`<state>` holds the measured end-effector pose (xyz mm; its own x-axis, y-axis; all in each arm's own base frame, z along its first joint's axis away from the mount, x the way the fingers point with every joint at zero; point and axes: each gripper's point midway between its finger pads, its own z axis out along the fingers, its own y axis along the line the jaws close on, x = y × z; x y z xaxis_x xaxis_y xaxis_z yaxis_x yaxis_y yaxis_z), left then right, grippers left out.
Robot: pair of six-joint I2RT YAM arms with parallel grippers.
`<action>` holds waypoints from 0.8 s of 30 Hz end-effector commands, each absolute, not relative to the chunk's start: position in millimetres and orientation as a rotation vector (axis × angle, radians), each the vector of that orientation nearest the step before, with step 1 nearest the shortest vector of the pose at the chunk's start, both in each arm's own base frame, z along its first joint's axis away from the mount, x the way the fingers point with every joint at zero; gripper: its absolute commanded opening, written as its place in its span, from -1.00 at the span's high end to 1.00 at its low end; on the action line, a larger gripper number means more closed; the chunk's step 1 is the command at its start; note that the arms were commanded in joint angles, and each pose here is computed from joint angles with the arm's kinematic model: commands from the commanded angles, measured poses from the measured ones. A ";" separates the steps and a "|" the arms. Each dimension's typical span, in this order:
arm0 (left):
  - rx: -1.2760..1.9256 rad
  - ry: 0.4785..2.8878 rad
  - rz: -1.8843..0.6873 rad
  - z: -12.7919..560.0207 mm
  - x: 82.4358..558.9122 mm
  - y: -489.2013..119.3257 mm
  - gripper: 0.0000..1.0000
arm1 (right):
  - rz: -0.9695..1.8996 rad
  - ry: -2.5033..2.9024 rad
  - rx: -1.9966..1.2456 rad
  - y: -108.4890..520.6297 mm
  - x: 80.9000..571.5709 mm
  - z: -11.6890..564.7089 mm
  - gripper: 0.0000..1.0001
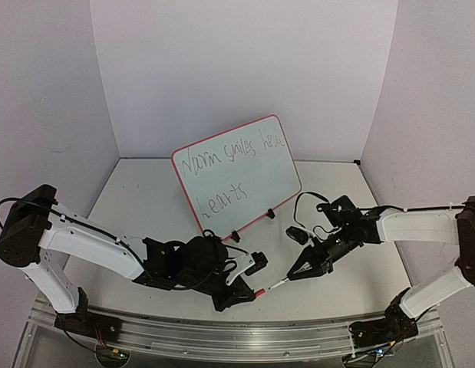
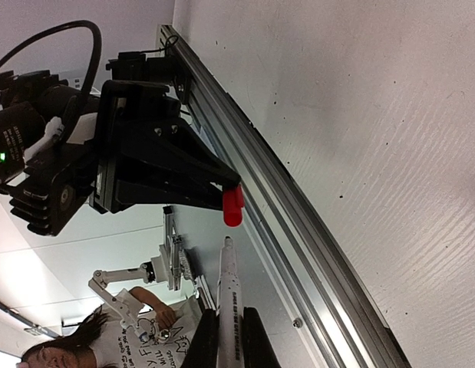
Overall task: Write a sentence on the whiteboard
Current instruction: Insert the whiteboard marker without the cap into the pen cap.
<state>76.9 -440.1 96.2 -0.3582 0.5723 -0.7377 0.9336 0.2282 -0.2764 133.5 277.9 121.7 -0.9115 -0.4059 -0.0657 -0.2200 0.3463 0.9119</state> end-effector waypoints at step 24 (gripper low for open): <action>1.376 1.966 -1.020 105.2 72.2 -448.0 1.00 | -1.612 -2.433 0.606 287.7 131.9 117.1 1.00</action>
